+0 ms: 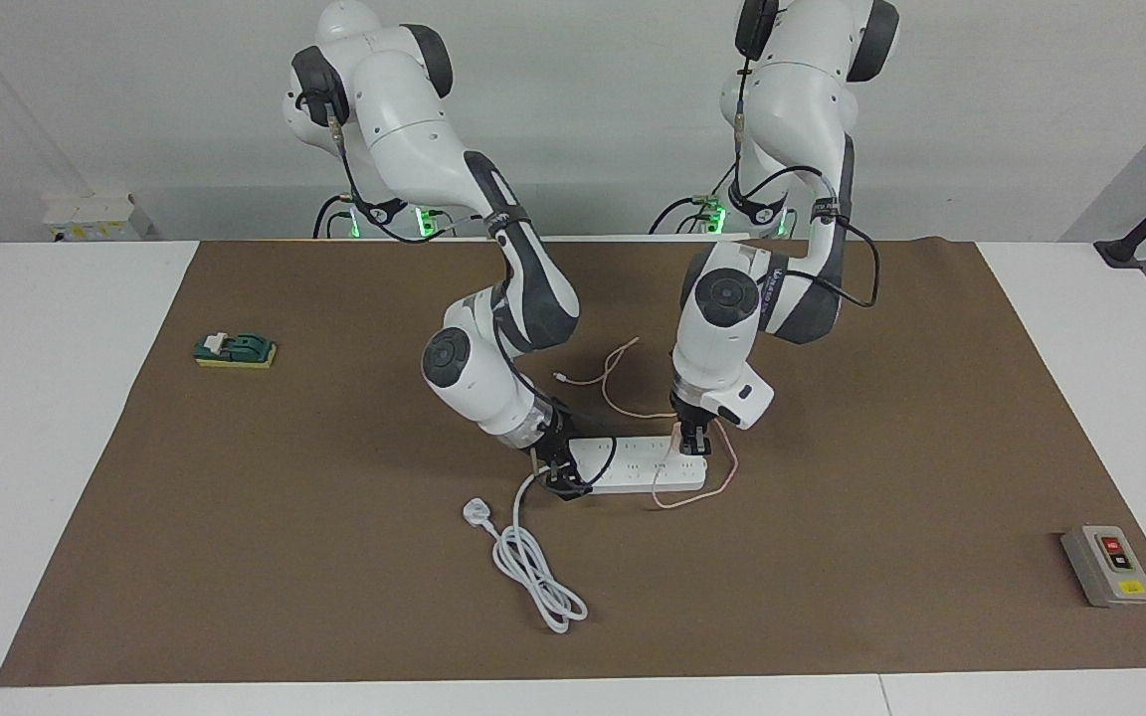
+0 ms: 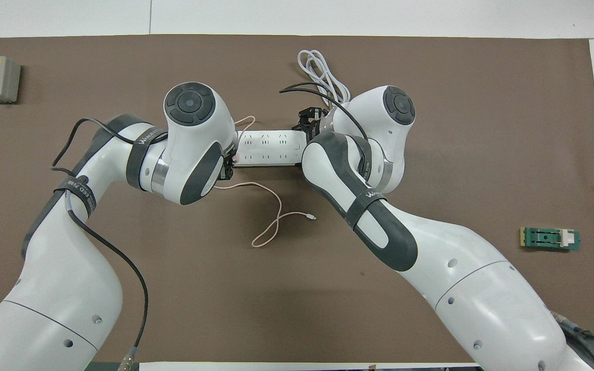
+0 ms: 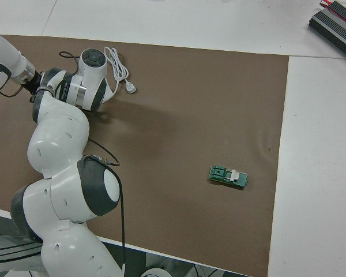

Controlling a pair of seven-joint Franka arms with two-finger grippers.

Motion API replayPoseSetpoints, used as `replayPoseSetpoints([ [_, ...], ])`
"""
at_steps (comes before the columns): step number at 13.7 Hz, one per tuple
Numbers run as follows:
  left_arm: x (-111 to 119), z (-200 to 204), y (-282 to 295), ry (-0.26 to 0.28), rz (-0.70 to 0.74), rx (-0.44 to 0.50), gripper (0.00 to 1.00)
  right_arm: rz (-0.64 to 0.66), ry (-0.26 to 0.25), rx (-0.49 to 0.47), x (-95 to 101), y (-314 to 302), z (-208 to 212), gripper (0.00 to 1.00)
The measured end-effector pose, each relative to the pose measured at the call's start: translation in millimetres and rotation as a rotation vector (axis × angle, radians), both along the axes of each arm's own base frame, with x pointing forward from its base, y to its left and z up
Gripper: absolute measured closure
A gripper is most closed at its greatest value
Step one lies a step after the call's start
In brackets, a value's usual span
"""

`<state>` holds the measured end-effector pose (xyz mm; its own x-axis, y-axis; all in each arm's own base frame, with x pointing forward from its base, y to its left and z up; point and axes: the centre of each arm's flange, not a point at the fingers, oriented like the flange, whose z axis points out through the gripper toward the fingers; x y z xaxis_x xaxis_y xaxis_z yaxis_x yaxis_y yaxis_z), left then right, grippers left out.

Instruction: Unplug charger and place it aside

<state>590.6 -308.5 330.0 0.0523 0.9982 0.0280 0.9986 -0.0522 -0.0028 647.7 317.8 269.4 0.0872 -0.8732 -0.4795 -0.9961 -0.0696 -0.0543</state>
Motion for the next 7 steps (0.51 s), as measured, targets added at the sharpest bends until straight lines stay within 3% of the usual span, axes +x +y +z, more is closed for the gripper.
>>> replayPoseSetpoints([
  [5,-1,5,-6,0.0,-0.026,0.028,0.68,0.0,0.0,0.0,0.0,0,0,0.07],
  [7,-3,25,-6,0.019,-0.031,0.041,0.68,0.0,0.0,0.0,0.0,0,0,0.07],
])
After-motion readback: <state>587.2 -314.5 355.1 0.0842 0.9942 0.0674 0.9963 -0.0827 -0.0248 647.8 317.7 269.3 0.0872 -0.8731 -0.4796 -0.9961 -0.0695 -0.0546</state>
